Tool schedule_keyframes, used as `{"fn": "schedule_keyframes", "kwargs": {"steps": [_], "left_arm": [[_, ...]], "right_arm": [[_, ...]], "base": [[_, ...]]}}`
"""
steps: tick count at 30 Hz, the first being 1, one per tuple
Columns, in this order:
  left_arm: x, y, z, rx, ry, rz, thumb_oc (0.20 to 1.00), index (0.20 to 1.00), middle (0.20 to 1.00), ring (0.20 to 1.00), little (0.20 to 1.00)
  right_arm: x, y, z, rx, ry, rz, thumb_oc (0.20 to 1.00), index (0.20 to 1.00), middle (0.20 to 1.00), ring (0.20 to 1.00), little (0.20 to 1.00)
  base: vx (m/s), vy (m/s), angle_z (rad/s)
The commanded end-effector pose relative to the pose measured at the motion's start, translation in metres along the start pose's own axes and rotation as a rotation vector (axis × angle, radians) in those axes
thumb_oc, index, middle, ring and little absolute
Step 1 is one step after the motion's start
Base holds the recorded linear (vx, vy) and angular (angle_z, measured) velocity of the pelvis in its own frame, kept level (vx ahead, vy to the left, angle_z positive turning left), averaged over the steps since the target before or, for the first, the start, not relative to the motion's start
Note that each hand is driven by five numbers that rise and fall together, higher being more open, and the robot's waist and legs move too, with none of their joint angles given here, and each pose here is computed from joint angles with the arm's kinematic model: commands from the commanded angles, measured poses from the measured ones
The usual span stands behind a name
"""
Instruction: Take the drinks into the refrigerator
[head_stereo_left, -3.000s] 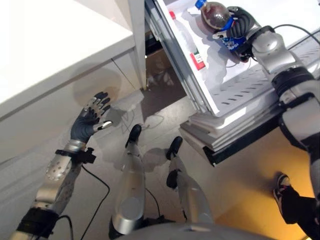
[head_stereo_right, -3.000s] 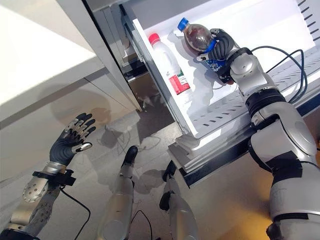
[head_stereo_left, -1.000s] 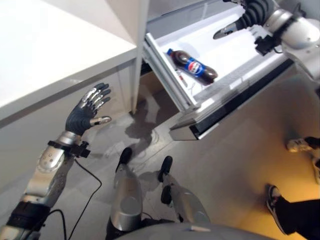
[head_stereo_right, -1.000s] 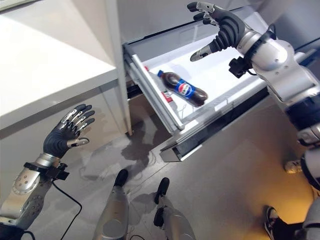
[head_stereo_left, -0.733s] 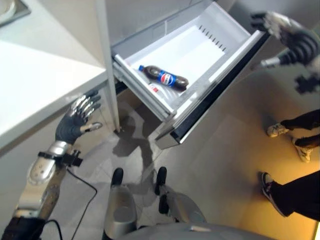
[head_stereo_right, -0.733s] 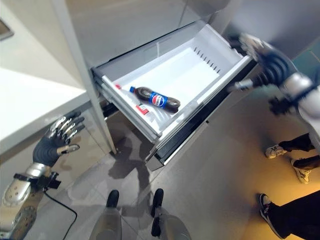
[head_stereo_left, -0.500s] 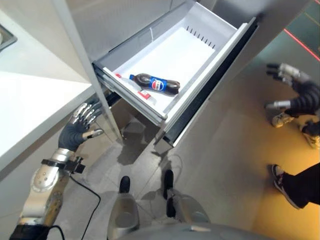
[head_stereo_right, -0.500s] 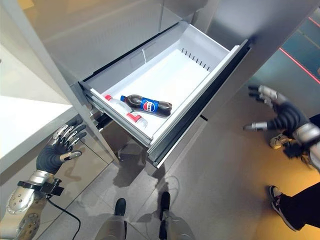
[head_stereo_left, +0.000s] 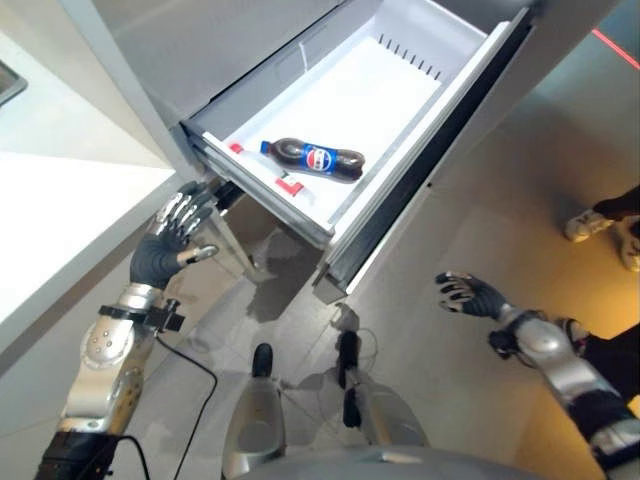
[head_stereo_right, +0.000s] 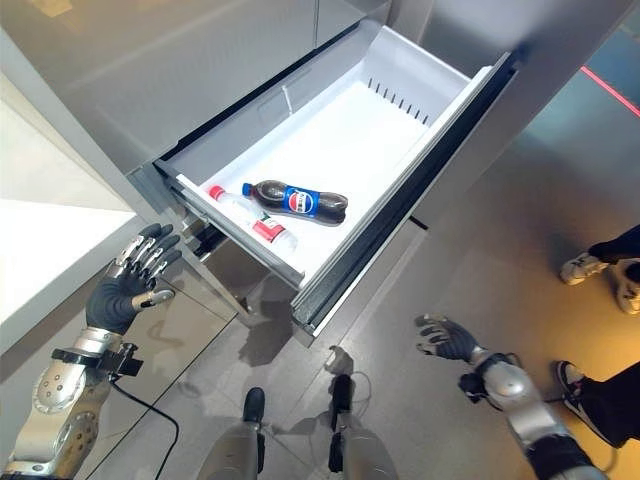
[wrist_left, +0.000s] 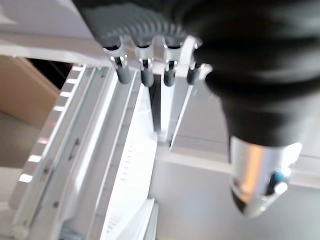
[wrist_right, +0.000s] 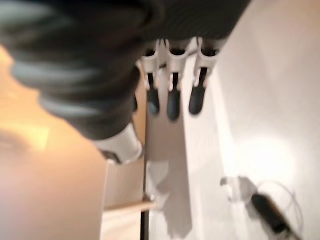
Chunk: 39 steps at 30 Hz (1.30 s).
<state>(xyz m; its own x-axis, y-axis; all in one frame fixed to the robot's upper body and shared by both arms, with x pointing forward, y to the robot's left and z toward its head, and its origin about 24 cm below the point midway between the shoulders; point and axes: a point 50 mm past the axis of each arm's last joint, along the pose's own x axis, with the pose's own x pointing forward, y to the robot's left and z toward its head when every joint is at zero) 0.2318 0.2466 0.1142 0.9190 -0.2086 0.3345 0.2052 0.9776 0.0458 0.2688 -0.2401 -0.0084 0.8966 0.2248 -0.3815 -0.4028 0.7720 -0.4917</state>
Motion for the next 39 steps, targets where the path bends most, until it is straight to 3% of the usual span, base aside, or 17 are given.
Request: {"fn": "schedule_keyframes", "kwargs": {"steps": [1, 5, 9, 15, 18, 23, 26, 32, 39], "left_arm": [[0.007, -0.004, 0.018, 0.043, -0.103, -0.029, 1.000, 1.000, 1.000, 1.000, 1.000], [0.011, -0.013, 0.017, 0.028, -0.111, -0.060, 1.000, 1.000, 1.000, 1.000, 1.000], [0.011, -0.017, 0.018, 0.034, -0.111, -0.087, 1.000, 1.000, 1.000, 1.000, 1.000], [0.011, -0.018, 0.019, 0.031, -0.108, -0.114, 1.000, 1.000, 1.000, 1.000, 1.000], [0.011, -0.019, 0.019, 0.019, -0.107, -0.121, 1.000, 1.000, 1.000, 1.000, 1.000], [0.012, -0.017, 0.022, -0.002, -0.120, -0.123, 1.000, 1.000, 1.000, 1.000, 1.000], [0.014, -0.013, 0.026, -0.011, -0.136, -0.125, 1.000, 1.000, 1.000, 1.000, 1.000], [0.017, -0.013, 0.026, -0.025, -0.140, -0.123, 1.000, 1.000, 1.000, 1.000, 1.000], [0.016, -0.016, 0.026, -0.017, -0.137, -0.122, 1.000, 1.000, 1.000, 1.000, 1.000]], "right_arm": [[0.018, -0.018, 0.035, -0.073, -0.118, -0.077, 0.200, 0.200, 0.200, 0.200, 0.200], [0.037, 0.001, 0.054, -0.087, -0.163, -0.061, 0.200, 0.200, 0.200, 0.200, 0.200], [0.050, 0.022, 0.088, -0.227, -0.265, 0.047, 0.200, 0.200, 0.200, 0.200, 0.200], [0.057, 0.027, 0.147, -0.365, -0.448, 0.120, 0.200, 0.200, 0.200, 0.200, 0.200], [0.058, 0.014, 0.181, -0.370, -0.545, 0.068, 0.200, 0.200, 0.200, 0.200, 0.200], [0.052, -0.036, 0.247, -0.378, -0.695, -0.140, 0.200, 0.200, 0.200, 0.200, 0.200], [0.031, -0.064, 0.302, -0.362, -0.867, -0.279, 0.200, 0.200, 0.200, 0.200, 0.200], [0.012, -0.058, 0.331, -0.337, -1.012, -0.273, 0.200, 0.200, 0.200, 0.200, 0.200], [0.028, -0.040, 0.294, -0.341, -0.901, -0.177, 0.200, 0.200, 0.200, 0.200, 0.200]], "base": [[0.00, -0.011, 0.04], [0.02, -0.014, 0.17], [0.01, -0.015, 0.19], [0.00, -0.021, 0.15], [-0.02, -0.011, 0.14], [-0.01, -0.003, 0.04], [0.00, 0.005, 0.05], [0.00, 0.003, 0.09], [0.00, 0.024, 0.06]]}}
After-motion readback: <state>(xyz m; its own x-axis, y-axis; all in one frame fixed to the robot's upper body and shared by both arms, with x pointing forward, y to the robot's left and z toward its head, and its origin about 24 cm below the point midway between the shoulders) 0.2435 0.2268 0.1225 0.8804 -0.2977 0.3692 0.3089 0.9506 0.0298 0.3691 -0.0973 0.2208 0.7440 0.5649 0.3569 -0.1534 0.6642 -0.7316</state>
